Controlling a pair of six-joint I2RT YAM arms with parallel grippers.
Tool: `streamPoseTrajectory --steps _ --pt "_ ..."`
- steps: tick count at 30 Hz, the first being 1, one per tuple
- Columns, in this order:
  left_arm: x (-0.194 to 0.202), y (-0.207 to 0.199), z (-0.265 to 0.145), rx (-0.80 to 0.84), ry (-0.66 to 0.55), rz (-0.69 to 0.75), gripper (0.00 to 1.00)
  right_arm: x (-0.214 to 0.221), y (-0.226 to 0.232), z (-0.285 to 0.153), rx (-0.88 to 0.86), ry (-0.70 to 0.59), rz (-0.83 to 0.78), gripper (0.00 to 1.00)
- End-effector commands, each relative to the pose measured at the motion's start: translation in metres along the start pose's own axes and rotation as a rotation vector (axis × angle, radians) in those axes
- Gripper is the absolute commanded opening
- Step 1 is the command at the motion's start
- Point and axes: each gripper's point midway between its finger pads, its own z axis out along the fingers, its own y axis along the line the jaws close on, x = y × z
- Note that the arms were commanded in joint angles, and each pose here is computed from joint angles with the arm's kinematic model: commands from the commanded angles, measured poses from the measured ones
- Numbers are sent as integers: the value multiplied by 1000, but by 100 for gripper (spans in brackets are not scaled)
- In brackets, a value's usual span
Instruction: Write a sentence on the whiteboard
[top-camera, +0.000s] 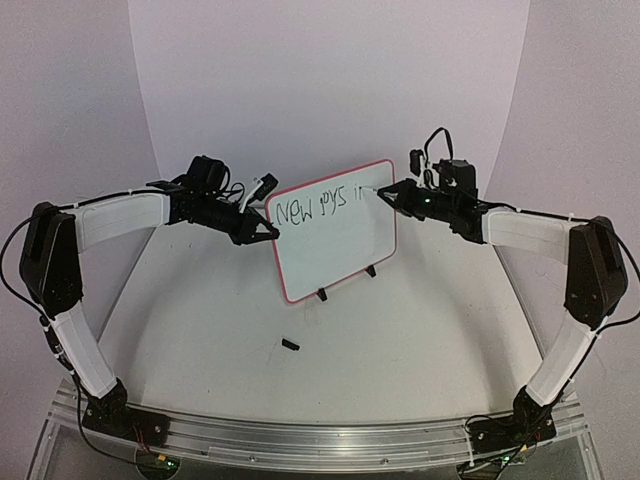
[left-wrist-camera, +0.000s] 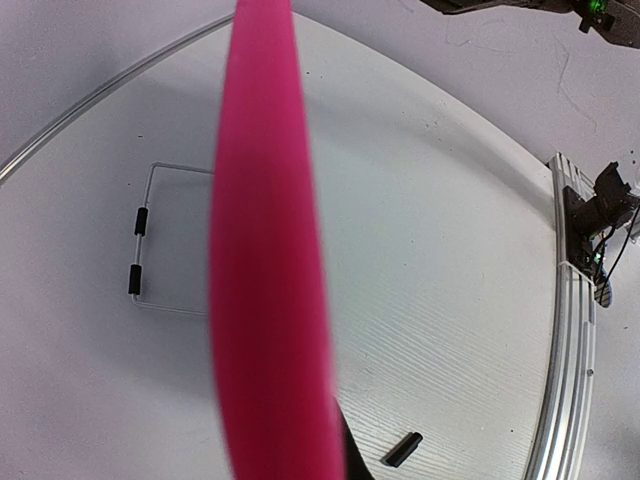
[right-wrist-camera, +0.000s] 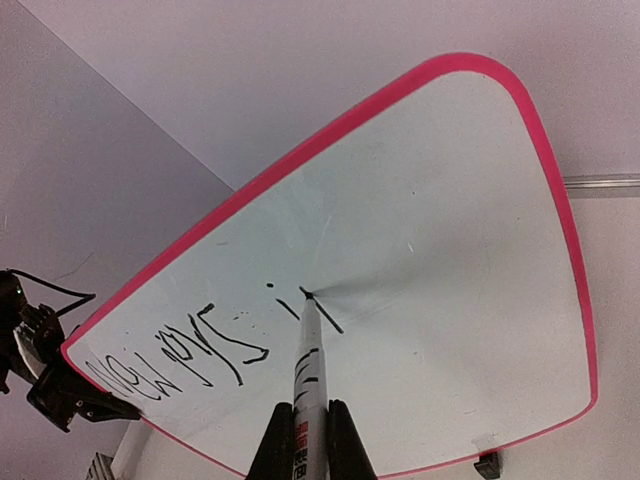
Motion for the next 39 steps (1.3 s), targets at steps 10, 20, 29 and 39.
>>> streamPoseTrajectory --steps 10,20,29,39 --pt "27 -16 11 65 103 -50 0 -35 7 -5 18 -105 -44 0" --pt "26 -16 11 64 103 -50 0 -36 -1 -8 37 -111 -39 0" --pt "26 -16 11 64 102 -50 0 -26 -6 -6 40 -87 -31 0" --pt "26 -16 10 64 102 -50 0 -2 -22 -9 74 -45 -4 0"
